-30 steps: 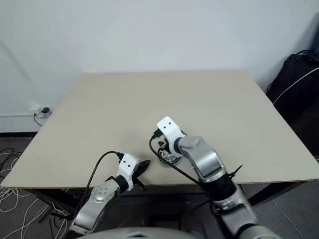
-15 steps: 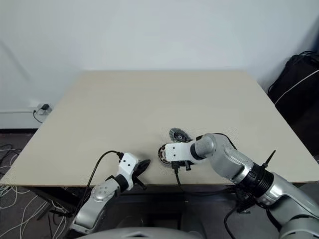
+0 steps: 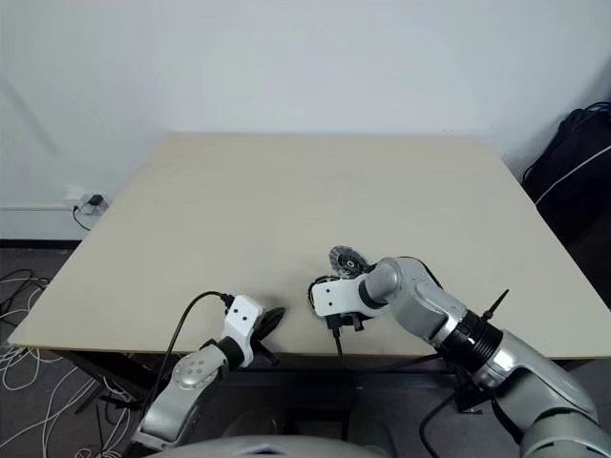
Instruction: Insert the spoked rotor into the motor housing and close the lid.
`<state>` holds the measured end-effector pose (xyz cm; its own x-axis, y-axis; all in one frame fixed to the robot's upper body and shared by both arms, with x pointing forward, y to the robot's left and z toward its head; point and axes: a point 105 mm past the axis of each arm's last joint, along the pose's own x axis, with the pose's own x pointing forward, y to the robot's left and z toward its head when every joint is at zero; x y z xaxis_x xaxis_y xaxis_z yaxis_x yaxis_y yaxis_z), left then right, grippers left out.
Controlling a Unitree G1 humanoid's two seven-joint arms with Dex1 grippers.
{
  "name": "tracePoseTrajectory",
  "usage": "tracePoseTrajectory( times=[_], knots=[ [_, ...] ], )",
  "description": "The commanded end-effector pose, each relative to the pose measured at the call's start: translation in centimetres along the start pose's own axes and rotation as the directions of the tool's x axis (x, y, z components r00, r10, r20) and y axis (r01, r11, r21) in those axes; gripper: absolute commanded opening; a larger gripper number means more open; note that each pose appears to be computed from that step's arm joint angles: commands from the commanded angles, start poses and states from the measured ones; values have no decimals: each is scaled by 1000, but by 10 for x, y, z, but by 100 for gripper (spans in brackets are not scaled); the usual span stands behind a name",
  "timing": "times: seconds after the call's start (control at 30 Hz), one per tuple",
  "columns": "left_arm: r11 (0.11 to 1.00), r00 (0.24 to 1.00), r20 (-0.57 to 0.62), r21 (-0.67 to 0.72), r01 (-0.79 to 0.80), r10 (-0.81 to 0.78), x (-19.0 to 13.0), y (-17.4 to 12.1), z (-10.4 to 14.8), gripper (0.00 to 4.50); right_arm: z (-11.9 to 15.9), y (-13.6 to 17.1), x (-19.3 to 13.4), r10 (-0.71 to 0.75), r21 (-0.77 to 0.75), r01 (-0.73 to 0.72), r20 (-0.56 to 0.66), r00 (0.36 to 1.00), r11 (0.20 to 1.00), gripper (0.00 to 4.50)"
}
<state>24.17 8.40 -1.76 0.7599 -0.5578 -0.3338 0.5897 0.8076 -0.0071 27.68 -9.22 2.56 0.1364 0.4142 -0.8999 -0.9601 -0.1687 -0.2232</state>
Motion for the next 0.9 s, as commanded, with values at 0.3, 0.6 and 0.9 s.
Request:
tracePoseTrajectory(
  times=[0.3,0.6,0.9],
  knots=[
    [1000,997,68,10,-26,25,-3,2,18,0,-9,-7,-2,-19,-16,18,-40,999,1000,28],
    [1000,998,68,14,-9,8,-1,-1,19,0,-4,-6,-6,-44,22,44,1,999,999,10],
    [1000,998,68,15,5,-7,2,-3,20,0,18,-14,-6,-109,265,80,96,989,961,10]
  ],
)
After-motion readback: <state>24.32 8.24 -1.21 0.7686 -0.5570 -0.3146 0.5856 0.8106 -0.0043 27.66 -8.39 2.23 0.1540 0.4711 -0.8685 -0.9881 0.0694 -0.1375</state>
